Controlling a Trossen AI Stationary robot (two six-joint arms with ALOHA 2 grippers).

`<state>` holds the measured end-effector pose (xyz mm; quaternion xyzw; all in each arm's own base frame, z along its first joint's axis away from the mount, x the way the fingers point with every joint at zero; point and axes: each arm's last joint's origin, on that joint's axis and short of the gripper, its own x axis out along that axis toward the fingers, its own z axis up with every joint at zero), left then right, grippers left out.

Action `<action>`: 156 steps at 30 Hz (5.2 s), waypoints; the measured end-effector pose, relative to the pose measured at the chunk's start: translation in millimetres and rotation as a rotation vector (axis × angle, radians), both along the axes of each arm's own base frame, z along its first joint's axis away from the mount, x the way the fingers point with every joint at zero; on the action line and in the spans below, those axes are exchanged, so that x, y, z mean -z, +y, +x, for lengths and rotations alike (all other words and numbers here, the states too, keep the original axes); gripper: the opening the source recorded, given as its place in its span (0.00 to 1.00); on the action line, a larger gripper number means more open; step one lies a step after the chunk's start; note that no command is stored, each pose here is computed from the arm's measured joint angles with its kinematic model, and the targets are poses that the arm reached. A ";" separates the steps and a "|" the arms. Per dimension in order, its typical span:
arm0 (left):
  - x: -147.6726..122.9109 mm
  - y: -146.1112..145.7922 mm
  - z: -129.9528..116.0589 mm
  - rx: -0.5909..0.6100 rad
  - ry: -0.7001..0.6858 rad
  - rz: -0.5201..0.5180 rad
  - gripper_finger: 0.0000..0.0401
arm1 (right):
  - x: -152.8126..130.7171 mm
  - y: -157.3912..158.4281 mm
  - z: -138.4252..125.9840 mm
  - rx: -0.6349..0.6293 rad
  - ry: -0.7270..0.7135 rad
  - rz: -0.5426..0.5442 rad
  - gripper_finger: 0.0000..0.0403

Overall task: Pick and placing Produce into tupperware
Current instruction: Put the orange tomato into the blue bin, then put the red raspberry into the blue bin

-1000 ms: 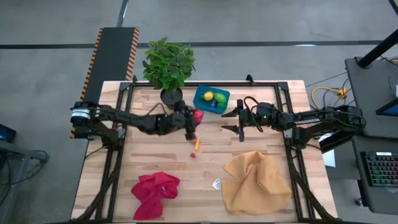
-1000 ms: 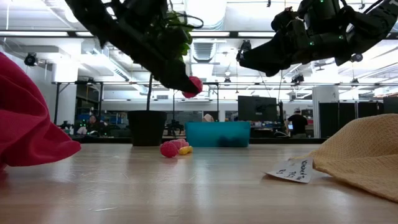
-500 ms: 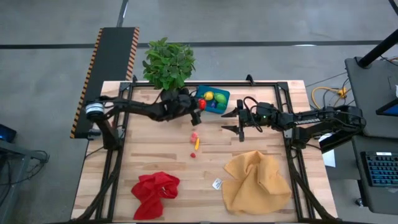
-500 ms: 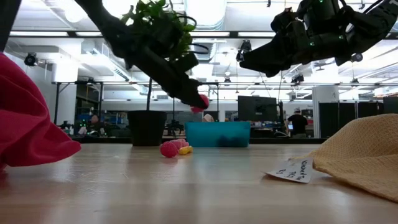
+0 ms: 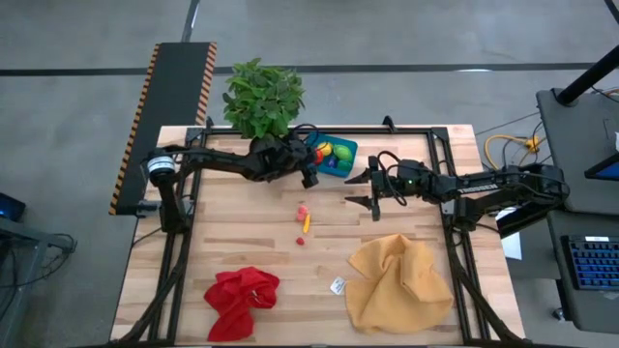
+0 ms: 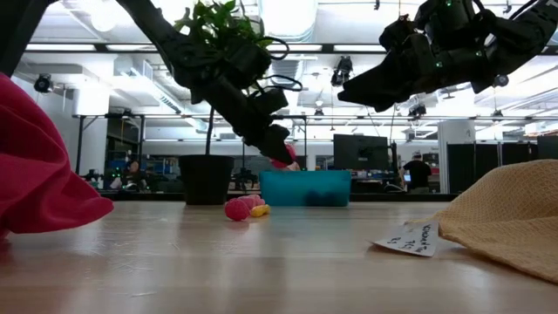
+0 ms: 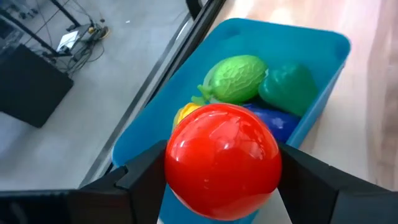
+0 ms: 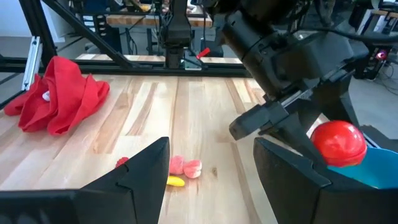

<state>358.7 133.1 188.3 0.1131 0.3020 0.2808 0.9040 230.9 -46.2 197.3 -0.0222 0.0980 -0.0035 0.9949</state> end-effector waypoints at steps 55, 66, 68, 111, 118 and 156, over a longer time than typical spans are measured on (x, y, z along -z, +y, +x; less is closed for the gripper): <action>-31.0 -111.9 -12.7 0.345 0.133 -0.087 0.74 | -3.6 0.8 -3.2 0.004 0.002 0.024 0.56; -13.4 -121.9 -25.5 0.405 0.335 -0.139 0.74 | -2.3 0.9 -3.8 0.004 0.015 0.027 0.56; -12.6 -123.3 -25.6 0.440 0.332 -0.165 0.74 | -2.2 0.9 -3.8 0.004 0.016 0.027 0.56; -2.6 -189.9 -32.5 0.671 0.357 -0.277 0.74 | -1.6 0.9 -3.9 0.004 0.021 0.028 0.56; 22.8 -191.1 -23.5 0.641 0.414 -0.290 0.74 | -1.5 1.0 -3.9 0.004 0.022 0.031 0.56; 43.9 -192.2 -18.8 0.618 0.459 -0.322 0.54 | 0.1 1.0 -4.3 0.003 0.038 0.025 0.56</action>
